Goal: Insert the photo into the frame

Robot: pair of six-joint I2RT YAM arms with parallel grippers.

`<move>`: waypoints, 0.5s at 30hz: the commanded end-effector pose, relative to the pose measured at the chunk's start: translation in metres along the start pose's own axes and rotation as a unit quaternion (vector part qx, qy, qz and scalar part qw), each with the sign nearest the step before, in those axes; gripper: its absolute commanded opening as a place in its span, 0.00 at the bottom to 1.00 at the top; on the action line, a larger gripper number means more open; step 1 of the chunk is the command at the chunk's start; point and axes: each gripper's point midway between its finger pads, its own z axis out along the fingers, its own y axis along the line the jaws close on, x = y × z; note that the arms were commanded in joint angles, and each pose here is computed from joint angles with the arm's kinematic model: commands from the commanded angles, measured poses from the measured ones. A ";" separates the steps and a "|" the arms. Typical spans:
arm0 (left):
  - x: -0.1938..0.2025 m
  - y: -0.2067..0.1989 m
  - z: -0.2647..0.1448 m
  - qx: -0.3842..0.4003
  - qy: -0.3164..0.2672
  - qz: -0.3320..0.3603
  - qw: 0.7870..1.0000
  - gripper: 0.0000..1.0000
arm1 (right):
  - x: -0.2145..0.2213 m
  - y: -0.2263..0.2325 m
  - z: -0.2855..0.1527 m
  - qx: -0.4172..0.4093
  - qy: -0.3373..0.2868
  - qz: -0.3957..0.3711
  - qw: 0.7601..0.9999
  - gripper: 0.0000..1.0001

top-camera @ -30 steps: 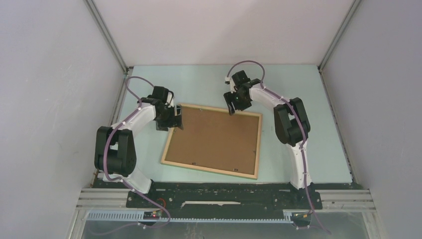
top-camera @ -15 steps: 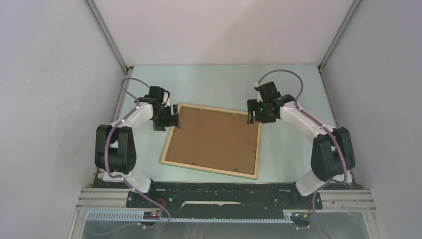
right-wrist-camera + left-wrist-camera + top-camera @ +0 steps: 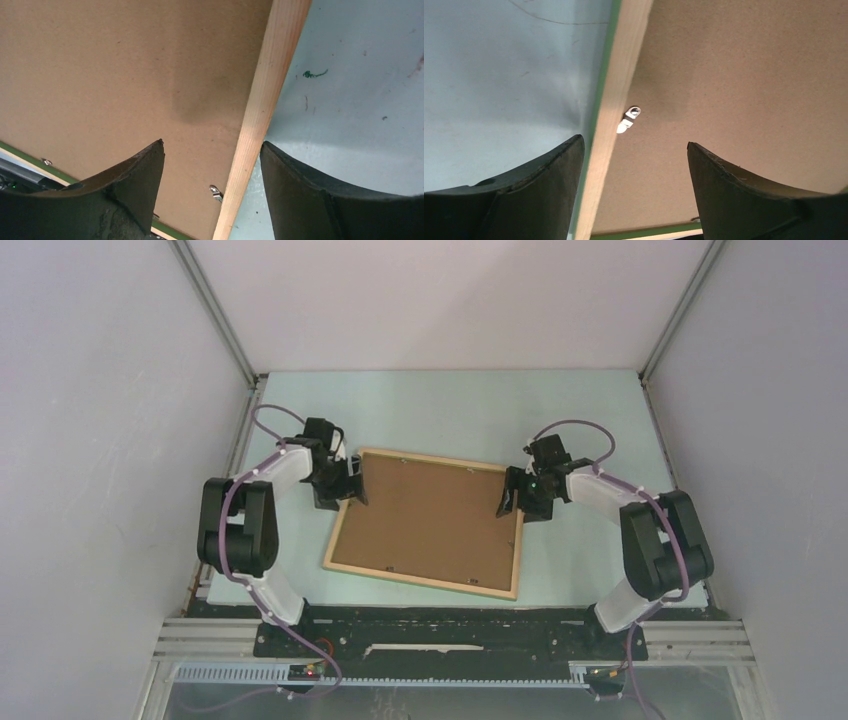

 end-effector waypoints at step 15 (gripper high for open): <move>0.052 -0.059 -0.012 0.108 -0.019 -0.024 0.994 0.77 | -0.133 -0.012 -0.001 0.028 -0.075 0.010 0.997 0.76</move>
